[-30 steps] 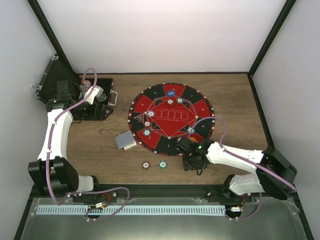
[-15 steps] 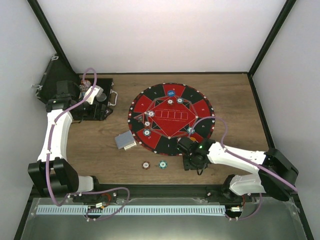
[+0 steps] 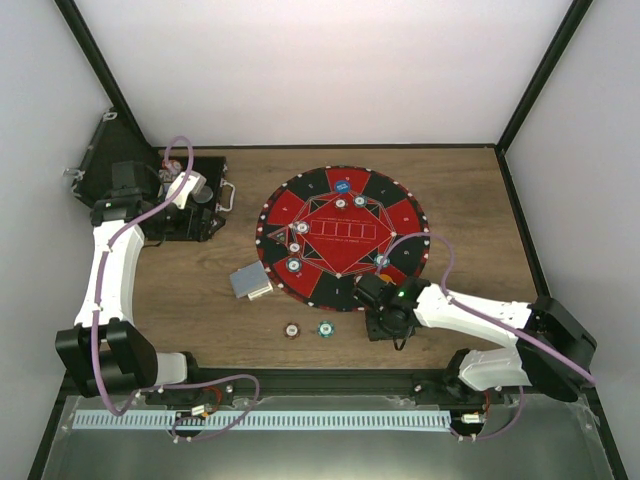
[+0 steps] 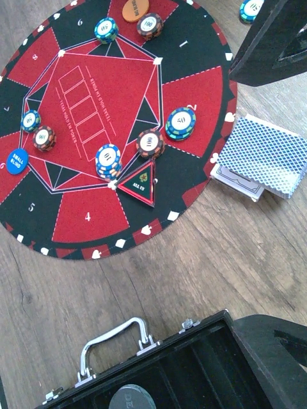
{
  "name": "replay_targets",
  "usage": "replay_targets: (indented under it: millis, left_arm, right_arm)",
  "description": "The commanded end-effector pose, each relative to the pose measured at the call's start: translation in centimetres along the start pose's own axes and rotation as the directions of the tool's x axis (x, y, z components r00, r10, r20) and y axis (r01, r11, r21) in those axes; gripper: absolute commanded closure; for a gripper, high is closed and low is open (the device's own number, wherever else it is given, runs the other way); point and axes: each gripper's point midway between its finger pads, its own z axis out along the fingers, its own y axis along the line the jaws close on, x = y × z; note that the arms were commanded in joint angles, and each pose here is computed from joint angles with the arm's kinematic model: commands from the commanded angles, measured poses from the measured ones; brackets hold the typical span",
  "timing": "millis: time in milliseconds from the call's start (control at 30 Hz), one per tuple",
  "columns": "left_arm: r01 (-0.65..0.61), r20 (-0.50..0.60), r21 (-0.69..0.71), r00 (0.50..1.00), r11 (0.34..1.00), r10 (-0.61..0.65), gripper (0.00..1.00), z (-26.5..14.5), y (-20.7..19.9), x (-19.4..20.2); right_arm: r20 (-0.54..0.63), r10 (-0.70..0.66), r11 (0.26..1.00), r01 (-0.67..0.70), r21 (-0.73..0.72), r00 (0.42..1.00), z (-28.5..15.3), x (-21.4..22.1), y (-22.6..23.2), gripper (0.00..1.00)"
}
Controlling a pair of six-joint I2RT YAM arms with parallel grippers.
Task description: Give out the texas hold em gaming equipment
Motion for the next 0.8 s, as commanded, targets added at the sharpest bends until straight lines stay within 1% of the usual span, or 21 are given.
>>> replay_targets:
  millis: [0, 67, 300, 333, 400, 500, 667, 767]
  left_arm:
    - [-0.026, 0.022, -0.007, 0.999, 1.0, 0.026, 0.0, -0.5, -0.1, -0.4]
    - [-0.026, 0.024, -0.007, 0.999, 1.0, 0.026, 0.0, -0.5, -0.1, -0.4]
    - [-0.028, 0.025, -0.01, 0.999, 1.0, 0.028, 0.0, -0.6, -0.1, -0.5]
    - [-0.03, 0.027, -0.01, 0.999, 0.999, 0.03, 0.0, -0.6, -0.1, -0.5]
    - [-0.03, 0.027, -0.01, 0.999, 1.0, 0.03, 0.0, -0.6, -0.1, -0.5]
    - [-0.031, 0.028, -0.011, 0.999, 0.999, 0.031, 0.0, -0.7, -0.2, -0.6]
    - [-0.031, 0.027, -0.01, 0.999, 0.999, 0.031, 0.0, -0.7, -0.2, -0.5]
    - [-0.031, 0.029, -0.009, 0.999, 0.999, 0.031, 0.0, -0.7, -0.2, -0.5]
  right_arm:
    - [0.024, 0.004, 1.0, -0.004, -0.011, 1.0, -0.6, -0.6, 0.6, 0.57]
    - [0.021, 0.003, 1.0, -0.003, -0.008, 1.0, -0.5, -0.6, 0.5, 0.6]
    - [-0.006, 0.005, 1.0, -0.005, 0.019, 1.0, 0.5, 0.1, -0.1, 0.62]
    - [-0.007, 0.006, 1.0, -0.005, 0.021, 1.0, 0.5, 0.1, -0.1, 0.61]
    - [-0.002, 0.006, 1.0, -0.006, 0.022, 1.0, 0.4, 0.0, -0.1, 0.54]
    - [0.001, 0.006, 1.0, -0.006, 0.019, 1.0, 0.3, -0.1, 0.0, 0.52]
    - [0.006, 0.008, 1.0, -0.008, 0.016, 1.0, 0.2, -0.2, 0.0, 0.53]
    - [0.01, 0.009, 1.0, -0.009, 0.009, 1.0, 0.1, -0.3, 0.2, 0.58]
